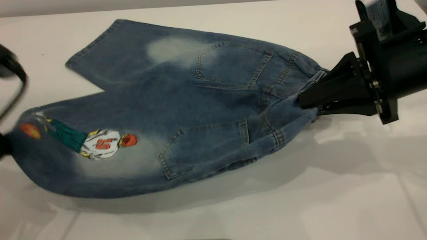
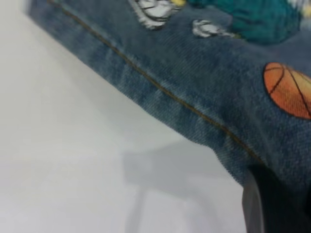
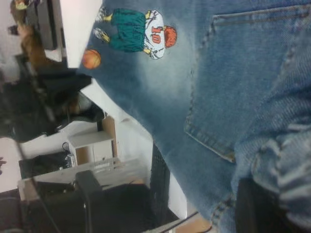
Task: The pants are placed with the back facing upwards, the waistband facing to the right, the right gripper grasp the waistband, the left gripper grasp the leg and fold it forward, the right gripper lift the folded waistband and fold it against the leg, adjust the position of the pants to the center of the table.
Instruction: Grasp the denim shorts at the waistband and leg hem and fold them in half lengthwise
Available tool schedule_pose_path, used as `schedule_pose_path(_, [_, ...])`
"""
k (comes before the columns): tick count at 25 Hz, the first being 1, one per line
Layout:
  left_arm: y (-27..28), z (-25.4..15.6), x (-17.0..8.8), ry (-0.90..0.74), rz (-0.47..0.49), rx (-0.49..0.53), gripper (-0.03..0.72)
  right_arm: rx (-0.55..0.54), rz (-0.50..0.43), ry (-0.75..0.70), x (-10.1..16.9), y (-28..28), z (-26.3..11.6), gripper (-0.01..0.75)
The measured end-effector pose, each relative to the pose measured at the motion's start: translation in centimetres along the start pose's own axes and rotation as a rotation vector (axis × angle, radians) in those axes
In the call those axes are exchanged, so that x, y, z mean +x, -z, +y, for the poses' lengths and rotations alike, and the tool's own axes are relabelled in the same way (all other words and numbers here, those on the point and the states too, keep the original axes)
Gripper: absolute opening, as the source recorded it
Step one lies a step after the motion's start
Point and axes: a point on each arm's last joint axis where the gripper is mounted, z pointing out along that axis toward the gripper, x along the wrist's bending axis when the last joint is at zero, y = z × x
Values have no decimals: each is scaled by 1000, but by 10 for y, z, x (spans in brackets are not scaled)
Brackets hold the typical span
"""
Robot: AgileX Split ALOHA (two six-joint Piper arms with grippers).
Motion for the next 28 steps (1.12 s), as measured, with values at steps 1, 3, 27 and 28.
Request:
schedule_pose_path(1, [9, 0, 0, 11, 4, -9, 49, -1, -8, 1, 3, 3, -3, 40])
schedule_pose_path(3, [31, -1, 0, 27, 19, -38, 49, -13, -44, 15, 11, 10, -12, 40])
schedule_pose_path(27, [31, 108, 61, 94, 156, -321, 49, -367, -163, -454, 15, 35, -36, 40])
schedule_pose_path(28, [22, 116, 65, 94, 151, -312, 49, -369, -166, -464, 13, 33, -31, 40])
